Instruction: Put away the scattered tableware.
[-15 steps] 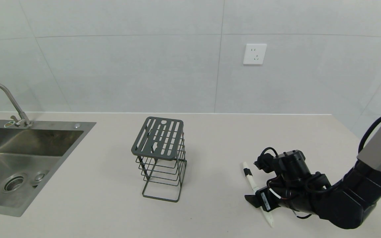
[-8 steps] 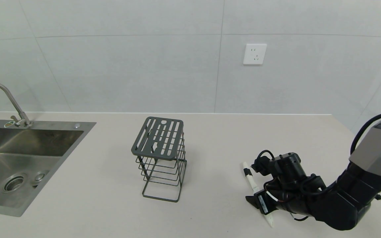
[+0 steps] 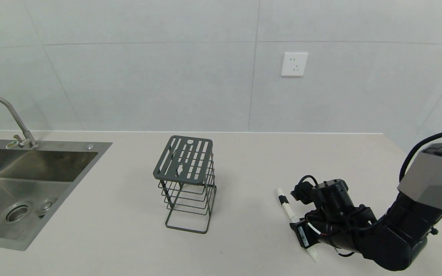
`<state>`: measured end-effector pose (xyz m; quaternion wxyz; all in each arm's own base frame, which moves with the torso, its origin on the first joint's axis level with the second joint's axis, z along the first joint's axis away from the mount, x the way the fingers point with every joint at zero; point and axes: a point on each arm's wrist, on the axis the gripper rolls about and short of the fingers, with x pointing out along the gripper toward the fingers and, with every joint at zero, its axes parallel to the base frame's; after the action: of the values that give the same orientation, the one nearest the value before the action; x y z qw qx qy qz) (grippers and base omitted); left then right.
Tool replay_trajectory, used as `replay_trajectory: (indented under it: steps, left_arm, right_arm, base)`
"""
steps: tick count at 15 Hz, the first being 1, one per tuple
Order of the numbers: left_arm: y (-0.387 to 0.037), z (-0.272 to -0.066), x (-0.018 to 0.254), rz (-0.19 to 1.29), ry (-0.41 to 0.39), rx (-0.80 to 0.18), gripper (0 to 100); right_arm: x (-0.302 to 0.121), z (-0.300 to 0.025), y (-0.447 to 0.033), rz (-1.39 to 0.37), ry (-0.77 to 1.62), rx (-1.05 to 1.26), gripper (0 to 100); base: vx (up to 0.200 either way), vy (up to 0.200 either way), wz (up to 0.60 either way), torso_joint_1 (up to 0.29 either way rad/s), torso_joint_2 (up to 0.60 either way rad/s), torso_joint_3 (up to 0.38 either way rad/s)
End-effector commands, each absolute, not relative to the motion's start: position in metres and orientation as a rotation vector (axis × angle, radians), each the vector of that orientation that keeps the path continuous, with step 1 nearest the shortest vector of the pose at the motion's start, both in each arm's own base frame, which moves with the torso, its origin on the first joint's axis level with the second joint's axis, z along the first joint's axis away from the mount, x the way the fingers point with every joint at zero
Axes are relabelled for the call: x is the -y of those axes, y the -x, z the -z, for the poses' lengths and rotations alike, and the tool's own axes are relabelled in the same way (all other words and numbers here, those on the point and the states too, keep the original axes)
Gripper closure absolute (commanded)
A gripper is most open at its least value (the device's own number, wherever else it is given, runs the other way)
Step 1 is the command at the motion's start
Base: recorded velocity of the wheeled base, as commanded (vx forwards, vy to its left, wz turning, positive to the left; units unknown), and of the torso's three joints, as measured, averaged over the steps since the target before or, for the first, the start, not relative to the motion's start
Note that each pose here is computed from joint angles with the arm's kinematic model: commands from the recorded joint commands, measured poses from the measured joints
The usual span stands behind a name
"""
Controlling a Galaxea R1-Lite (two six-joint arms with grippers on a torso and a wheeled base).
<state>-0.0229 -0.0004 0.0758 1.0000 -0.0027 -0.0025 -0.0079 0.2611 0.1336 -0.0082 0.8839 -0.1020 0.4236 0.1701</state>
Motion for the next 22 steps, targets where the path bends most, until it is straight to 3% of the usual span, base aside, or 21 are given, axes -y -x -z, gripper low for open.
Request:
replay_trajectory:
  steps: [1,5,8,10,11,15,18,22]
  left_arm:
    - [0.023,-0.076,0.000,0.017,0.005,0.006,0]
    - [0.023,-0.078,0.000,0.015,-0.005,0.020,0]
    - [0.025,-0.095,0.000,0.014,-0.017,0.190,0]
    - [0.027,-0.107,0.003,0.134,-0.034,0.262,0]
    - [0.025,-0.123,0.005,0.225,-0.041,0.239,0]
    - [-0.009,-0.180,0.007,0.364,-0.076,0.134,0]
    - [-0.043,-0.189,0.013,0.480,-0.084,0.058,0]
    - [-0.089,-0.201,0.028,0.698,-0.086,0.091,0]
  right_arm:
    - [-0.135,-0.020,-0.263,-0.367,0.176,-0.765,100]
    - [-0.130,-0.072,-0.249,-0.398,0.124,-0.602,100]
    - [-0.123,-0.092,-0.235,-0.431,0.084,-0.488,100]
    - [-0.115,-0.101,-0.217,-0.453,0.063,-0.419,100]
    - [-0.114,-0.108,-0.210,-0.484,0.056,-0.392,100]
    - [-0.107,-0.132,-0.195,-0.531,0.033,-0.293,100]
    - [-0.101,-0.139,-0.182,-0.552,0.022,-0.239,100]
    - [-0.096,-0.149,-0.170,-0.611,0.031,-0.156,100]
  base:
    - [0.000,0.000,0.00,0.000,0.00,0.000]
    - [0.000,0.000,0.00,0.000,0.00,0.000]
    - [0.000,0.000,0.00,0.000,0.00,0.000]
    - [0.000,0.000,0.00,0.000,0.00,0.000]
    - [0.000,0.000,0.00,0.000,0.00,0.000]
    - [0.000,0.000,0.00,0.000,0.00,0.000]
    - [0.000,0.000,0.00,0.000,0.00,0.000]
    - [0.000,0.000,0.00,0.000,0.00,0.000]
